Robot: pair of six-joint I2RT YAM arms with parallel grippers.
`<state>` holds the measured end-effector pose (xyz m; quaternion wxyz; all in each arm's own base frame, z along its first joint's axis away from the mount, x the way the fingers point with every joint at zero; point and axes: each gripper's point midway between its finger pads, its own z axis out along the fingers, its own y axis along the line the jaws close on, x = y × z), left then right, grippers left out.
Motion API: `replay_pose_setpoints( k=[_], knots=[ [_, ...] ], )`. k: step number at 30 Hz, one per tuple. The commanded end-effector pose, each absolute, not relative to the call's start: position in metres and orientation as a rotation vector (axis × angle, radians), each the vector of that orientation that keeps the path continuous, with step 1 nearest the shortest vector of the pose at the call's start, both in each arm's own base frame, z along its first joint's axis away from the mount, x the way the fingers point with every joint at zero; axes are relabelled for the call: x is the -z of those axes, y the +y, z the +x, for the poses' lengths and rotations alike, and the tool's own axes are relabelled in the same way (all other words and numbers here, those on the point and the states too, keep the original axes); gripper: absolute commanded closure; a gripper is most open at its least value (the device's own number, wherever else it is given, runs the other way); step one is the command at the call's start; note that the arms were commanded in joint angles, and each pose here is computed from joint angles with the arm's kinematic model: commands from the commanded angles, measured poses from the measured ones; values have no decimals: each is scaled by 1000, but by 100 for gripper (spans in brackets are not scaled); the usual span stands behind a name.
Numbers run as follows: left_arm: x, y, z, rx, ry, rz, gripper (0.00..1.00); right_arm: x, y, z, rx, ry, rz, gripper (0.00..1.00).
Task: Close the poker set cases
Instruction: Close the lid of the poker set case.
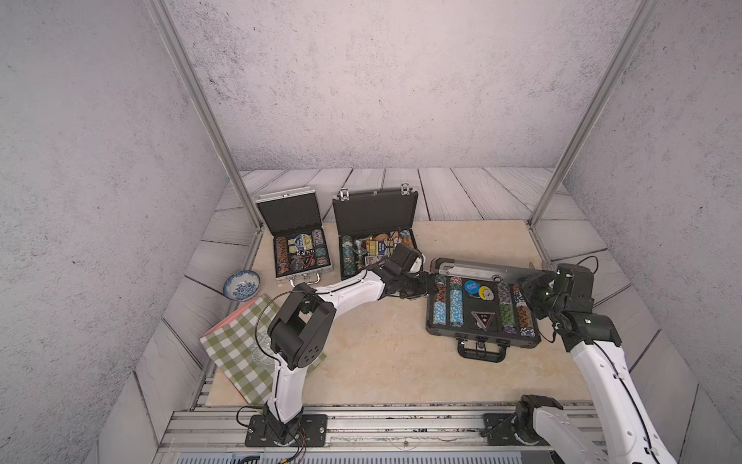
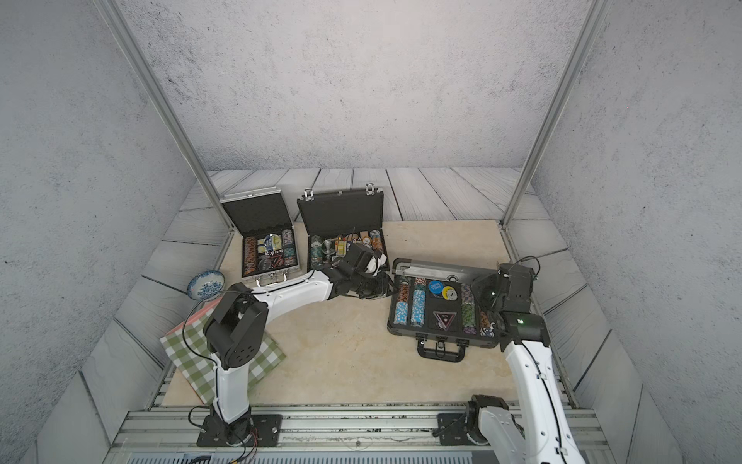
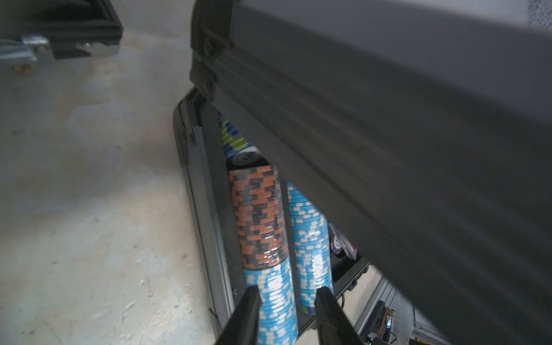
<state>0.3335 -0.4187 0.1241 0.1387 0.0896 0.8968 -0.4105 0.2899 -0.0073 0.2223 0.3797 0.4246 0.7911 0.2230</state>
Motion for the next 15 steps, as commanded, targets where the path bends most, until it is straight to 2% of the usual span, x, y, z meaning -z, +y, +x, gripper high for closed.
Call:
replay_pose_setpoints(
  k=[1, 5, 15],
  knots=[
    [-125, -420, 334, 1227, 2578, 230, 64, -197, -9, 267, -465, 2146, 1064, 59],
    [-121, -420, 333, 1245, 2579, 208, 64, -191, -5, 255, -460, 2189, 1052, 50],
    [-109, -411, 324, 1231, 2599, 212, 64, -222, 8, 245, -496, 2236, 851, 40]
  ],
)
